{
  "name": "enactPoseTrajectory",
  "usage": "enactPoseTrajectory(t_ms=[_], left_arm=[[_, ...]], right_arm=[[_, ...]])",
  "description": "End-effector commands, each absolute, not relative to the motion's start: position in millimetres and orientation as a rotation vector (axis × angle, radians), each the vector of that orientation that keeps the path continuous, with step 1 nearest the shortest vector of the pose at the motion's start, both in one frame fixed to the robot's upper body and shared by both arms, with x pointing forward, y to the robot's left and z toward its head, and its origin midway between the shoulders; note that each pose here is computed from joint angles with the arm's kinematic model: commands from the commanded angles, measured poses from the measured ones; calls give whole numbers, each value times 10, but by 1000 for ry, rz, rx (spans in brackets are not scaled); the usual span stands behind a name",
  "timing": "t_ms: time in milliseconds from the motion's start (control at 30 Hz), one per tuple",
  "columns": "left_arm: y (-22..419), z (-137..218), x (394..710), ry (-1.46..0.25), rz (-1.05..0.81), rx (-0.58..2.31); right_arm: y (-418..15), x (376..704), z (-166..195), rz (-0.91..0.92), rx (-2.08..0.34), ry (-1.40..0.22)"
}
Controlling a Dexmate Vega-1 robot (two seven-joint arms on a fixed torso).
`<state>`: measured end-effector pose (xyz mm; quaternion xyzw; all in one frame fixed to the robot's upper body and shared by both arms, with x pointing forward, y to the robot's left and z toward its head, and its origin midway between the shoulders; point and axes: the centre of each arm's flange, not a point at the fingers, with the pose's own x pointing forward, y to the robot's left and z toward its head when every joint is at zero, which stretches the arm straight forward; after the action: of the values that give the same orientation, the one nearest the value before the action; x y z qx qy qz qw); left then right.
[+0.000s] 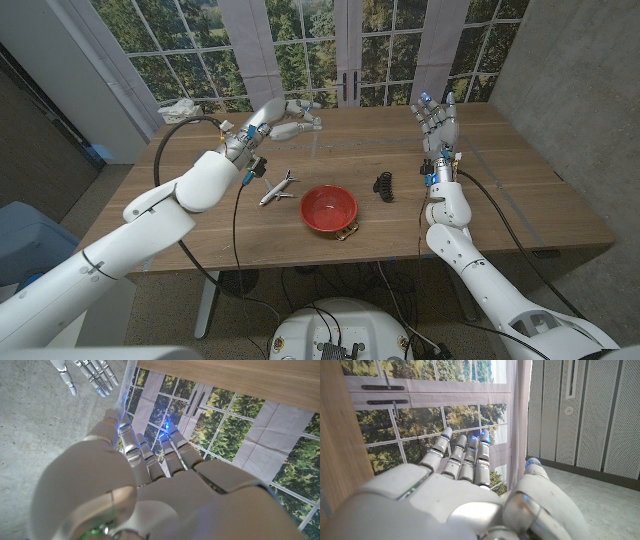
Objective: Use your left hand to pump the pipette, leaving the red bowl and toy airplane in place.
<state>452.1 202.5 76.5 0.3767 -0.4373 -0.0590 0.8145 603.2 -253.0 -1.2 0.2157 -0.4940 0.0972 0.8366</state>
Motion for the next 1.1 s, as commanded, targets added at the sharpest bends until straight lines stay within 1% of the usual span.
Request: enactPoseTrajectory(t_ms=[33, 1100], left_arm=[[2012, 761, 4526, -927, -129, 816], [2040, 734, 4582, -895, -159, 775]], right_arm=[[-2545, 6017, -10, 196, 450, -1048], [-2531, 6042, -35, 191, 446, -1046]])
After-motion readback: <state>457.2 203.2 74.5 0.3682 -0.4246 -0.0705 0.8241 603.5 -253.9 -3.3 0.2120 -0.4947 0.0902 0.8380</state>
